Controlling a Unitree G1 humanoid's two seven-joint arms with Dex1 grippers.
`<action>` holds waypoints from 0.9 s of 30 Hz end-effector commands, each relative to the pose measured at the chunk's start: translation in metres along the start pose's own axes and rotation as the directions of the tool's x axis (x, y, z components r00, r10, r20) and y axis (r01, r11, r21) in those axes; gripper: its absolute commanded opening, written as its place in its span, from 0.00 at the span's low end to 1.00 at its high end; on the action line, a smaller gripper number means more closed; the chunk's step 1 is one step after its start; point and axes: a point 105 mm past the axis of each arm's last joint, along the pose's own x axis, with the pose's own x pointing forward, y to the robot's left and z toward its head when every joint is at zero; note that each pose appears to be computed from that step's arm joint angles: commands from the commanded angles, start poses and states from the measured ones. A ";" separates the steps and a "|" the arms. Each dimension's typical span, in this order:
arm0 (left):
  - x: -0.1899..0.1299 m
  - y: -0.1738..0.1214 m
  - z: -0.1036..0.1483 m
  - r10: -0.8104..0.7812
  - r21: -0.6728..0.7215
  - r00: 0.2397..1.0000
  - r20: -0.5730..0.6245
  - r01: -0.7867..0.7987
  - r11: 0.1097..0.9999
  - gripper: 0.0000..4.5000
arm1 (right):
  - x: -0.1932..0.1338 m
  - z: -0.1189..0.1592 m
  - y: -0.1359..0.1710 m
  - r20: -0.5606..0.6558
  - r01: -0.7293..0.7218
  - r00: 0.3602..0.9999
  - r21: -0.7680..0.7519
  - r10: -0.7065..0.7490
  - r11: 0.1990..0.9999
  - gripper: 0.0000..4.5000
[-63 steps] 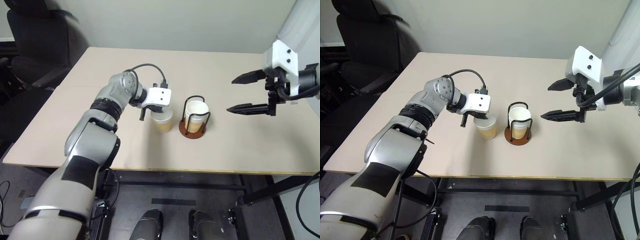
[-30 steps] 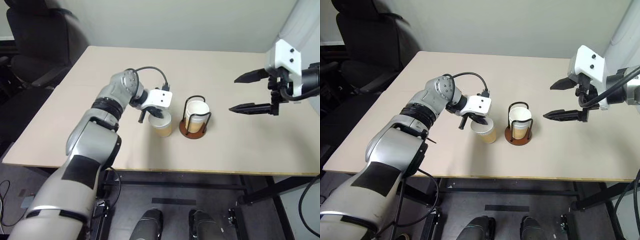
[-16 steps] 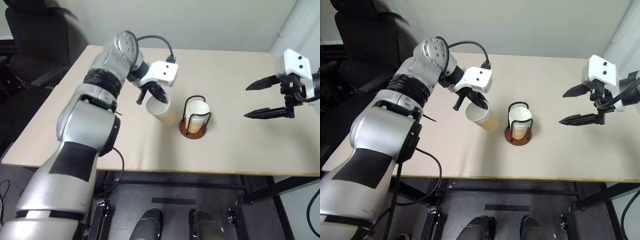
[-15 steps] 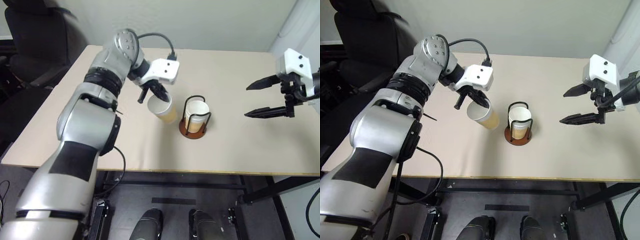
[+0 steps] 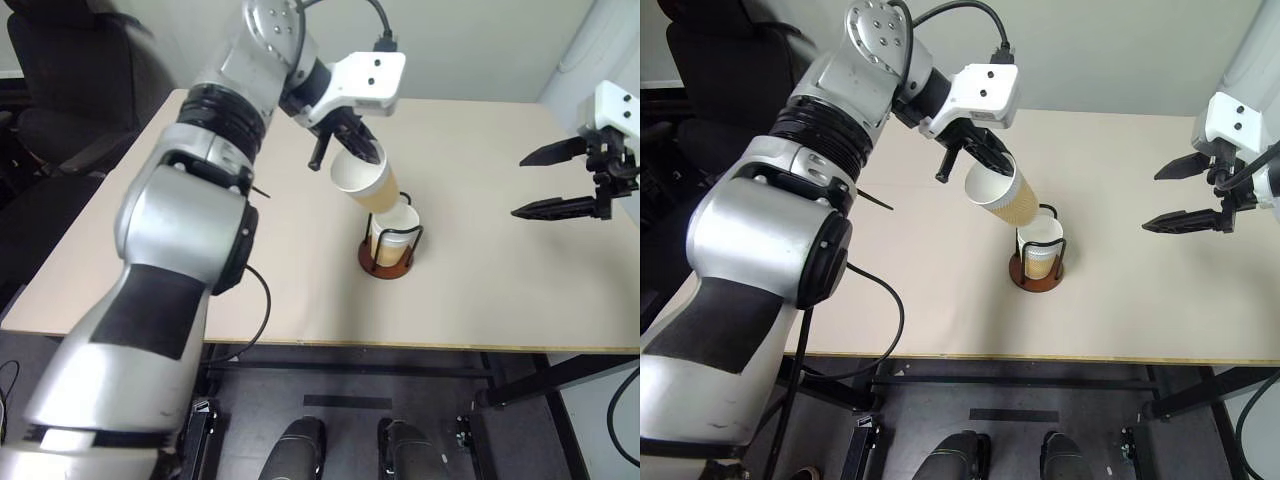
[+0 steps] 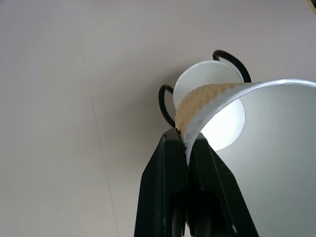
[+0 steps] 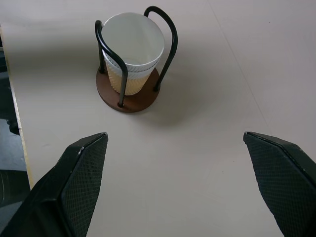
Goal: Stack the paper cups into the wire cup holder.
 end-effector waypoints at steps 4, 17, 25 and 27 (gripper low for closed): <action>0.005 0.008 0.009 0.063 0.014 0.998 0.019 -0.063 0.998 0.01 | -0.018 0.005 0.003 0.002 0.048 0.999 -0.021 -0.048 0.999 1.00; 0.026 0.000 0.007 0.015 0.017 1.000 0.015 -0.015 1.000 0.01 | -0.018 0.001 0.010 -0.010 0.048 0.999 -0.008 -0.048 0.999 1.00; 0.036 -0.003 0.006 -0.009 0.021 1.000 -0.005 0.009 1.000 0.01 | -0.016 -0.001 0.015 -0.011 0.039 0.999 0.000 -0.039 0.999 1.00; 0.040 -0.004 0.006 -0.012 0.021 1.000 -0.010 0.012 1.000 0.01 | -0.016 -0.002 0.016 -0.011 0.037 0.999 0.002 -0.037 0.999 1.00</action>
